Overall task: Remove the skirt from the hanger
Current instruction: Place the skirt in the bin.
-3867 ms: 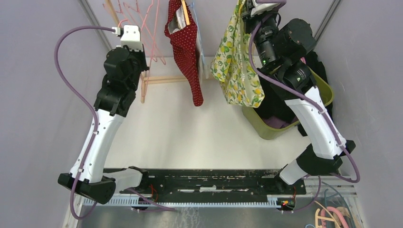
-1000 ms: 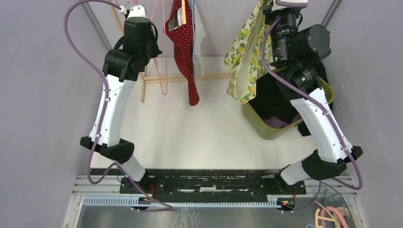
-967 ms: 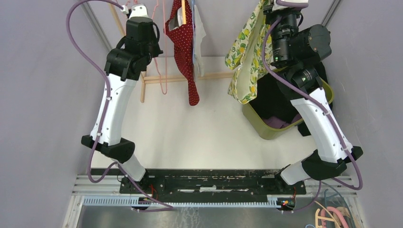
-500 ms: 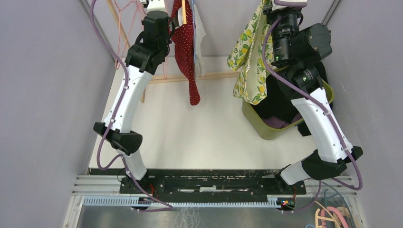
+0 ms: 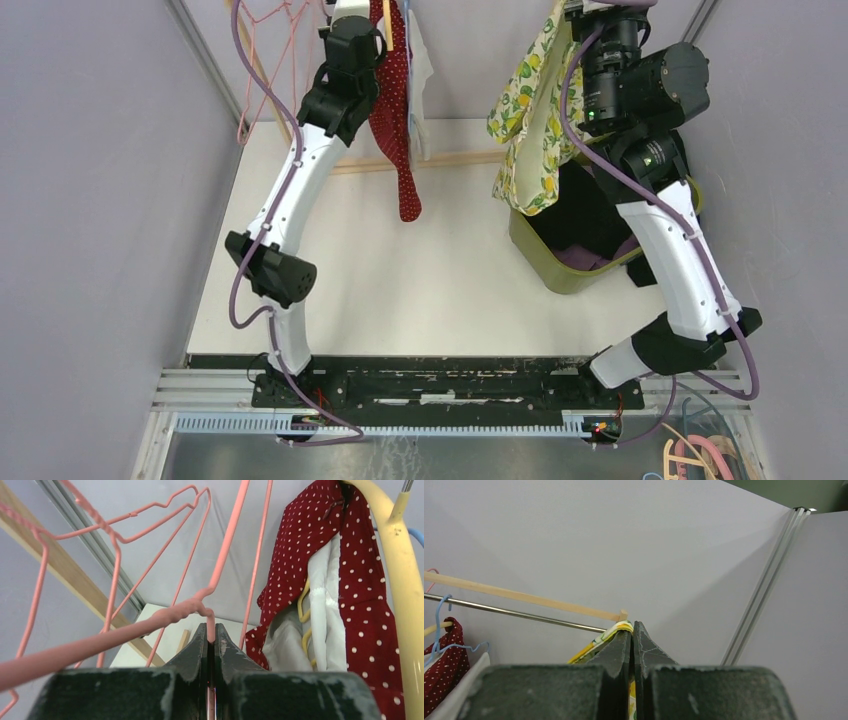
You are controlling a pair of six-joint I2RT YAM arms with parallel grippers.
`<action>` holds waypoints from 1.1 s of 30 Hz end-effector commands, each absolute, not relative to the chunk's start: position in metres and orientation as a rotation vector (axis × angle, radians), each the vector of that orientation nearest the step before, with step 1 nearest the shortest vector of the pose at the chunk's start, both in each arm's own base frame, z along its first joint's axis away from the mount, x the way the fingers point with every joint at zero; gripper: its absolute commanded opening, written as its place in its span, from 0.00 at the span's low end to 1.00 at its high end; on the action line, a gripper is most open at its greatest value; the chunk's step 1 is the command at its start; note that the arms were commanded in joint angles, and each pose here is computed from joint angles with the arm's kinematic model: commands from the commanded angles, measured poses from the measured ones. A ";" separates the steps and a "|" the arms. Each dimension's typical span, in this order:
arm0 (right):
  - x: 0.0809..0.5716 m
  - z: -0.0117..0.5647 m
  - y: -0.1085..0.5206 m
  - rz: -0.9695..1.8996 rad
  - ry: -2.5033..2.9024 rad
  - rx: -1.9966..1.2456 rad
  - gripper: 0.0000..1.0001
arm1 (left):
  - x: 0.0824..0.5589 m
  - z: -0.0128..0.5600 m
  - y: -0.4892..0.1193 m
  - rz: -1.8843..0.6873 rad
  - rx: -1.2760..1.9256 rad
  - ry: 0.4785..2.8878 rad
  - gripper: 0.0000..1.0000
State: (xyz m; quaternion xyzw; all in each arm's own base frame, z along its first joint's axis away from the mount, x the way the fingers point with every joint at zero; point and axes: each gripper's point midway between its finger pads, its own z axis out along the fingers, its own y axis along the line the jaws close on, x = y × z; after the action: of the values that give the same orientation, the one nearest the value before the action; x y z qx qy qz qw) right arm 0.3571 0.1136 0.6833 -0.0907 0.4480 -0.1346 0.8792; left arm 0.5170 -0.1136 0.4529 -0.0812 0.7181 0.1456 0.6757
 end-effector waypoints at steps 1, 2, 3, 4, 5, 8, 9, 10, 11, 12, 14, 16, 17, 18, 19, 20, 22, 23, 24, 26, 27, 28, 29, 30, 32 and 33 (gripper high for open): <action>0.346 0.706 0.104 -0.275 0.867 -0.153 0.01 | 0.523 0.497 -0.099 0.302 -0.276 1.473 0.03; 0.347 0.706 0.105 -0.275 0.869 -0.154 0.01 | 0.526 0.497 -0.096 0.304 -0.285 1.468 0.03; 0.349 0.706 0.105 -0.274 0.870 -0.155 0.01 | 0.528 0.497 -0.094 0.304 -0.296 1.464 0.03; 0.350 0.705 0.106 -0.273 0.872 -0.156 0.01 | 0.532 0.495 -0.090 0.304 -0.308 1.464 0.03; 0.352 0.704 0.107 -0.272 0.874 -0.158 0.01 | 0.536 0.493 -0.087 0.298 -0.322 1.464 0.03; 0.355 0.703 0.109 -0.267 0.876 -0.159 0.01 | 0.547 0.490 -0.078 0.260 -0.353 1.459 0.03; 0.356 0.703 0.109 -0.264 0.877 -0.158 0.01 | 0.549 0.492 -0.074 0.259 -0.358 1.452 0.03; 0.357 0.703 0.110 -0.265 0.877 -0.157 0.01 | 0.552 0.493 -0.074 0.258 -0.358 1.446 0.03; 0.358 0.702 0.111 -0.264 0.879 -0.159 0.01 | 0.554 0.492 -0.073 0.257 -0.356 1.443 0.03; 0.359 0.702 0.111 -0.265 0.879 -0.159 0.00 | 0.557 0.491 -0.072 0.257 -0.354 1.441 0.03; 0.360 0.702 0.111 -0.265 0.878 -0.157 0.01 | 0.563 0.488 -0.073 0.248 -0.345 1.441 0.03; 0.360 0.703 0.111 -0.267 0.876 -0.157 0.01 | 0.568 0.485 -0.072 0.243 -0.340 1.440 0.03; 0.360 0.703 0.111 -0.269 0.876 -0.158 0.01 | 0.571 0.484 -0.074 0.236 -0.334 1.439 0.03; 0.360 0.703 0.110 -0.272 0.875 -0.157 0.01 | 0.574 0.482 -0.075 0.232 -0.331 1.439 0.03; 0.360 0.703 0.110 -0.276 0.875 -0.160 0.01 | 0.576 0.481 -0.076 0.225 -0.327 1.438 0.03; 0.360 0.704 0.109 -0.279 0.874 -0.159 0.01 | 0.579 0.480 -0.077 0.222 -0.324 1.439 0.03; 0.359 0.704 0.108 -0.286 0.875 -0.162 0.01 | 0.583 0.478 -0.080 0.213 -0.318 1.437 0.03; 0.359 0.704 0.107 -0.289 0.874 -0.161 0.01 | 0.584 0.477 -0.080 0.211 -0.319 1.436 0.03; 0.359 0.704 0.107 -0.291 0.875 -0.165 0.01 | 0.585 0.478 -0.080 0.205 -0.319 1.431 0.03; 0.359 0.704 0.106 -0.295 0.875 -0.162 0.01 | 0.587 0.479 -0.079 0.204 -0.324 1.424 0.03; 0.360 0.703 0.105 -0.296 0.877 -0.162 0.01 | 0.587 0.481 -0.077 0.200 -0.328 1.418 0.03; 0.360 0.703 0.105 -0.296 0.877 -0.162 0.01 | 0.588 0.481 -0.076 0.197 -0.328 1.416 0.03; 0.360 0.703 0.106 -0.293 0.876 -0.162 0.01 | 0.589 0.481 -0.075 0.197 -0.328 1.415 0.03; 0.360 0.703 0.107 -0.290 0.874 -0.163 0.01 | 0.590 0.479 -0.074 0.195 -0.325 1.420 0.03; 0.362 0.702 0.108 -0.287 0.876 -0.164 0.01 | 0.593 0.470 -0.072 0.204 -0.321 1.443 0.03; 0.362 0.702 0.108 -0.286 0.876 -0.164 0.01 | 0.594 0.465 -0.071 0.209 -0.317 1.459 0.03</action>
State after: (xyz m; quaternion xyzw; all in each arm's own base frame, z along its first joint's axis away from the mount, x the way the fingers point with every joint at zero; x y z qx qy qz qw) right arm 0.3859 0.1198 0.6690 -0.1052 0.4668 -0.1482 0.8655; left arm 0.5941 -0.0759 0.4361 -0.1151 0.6947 0.1351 0.6970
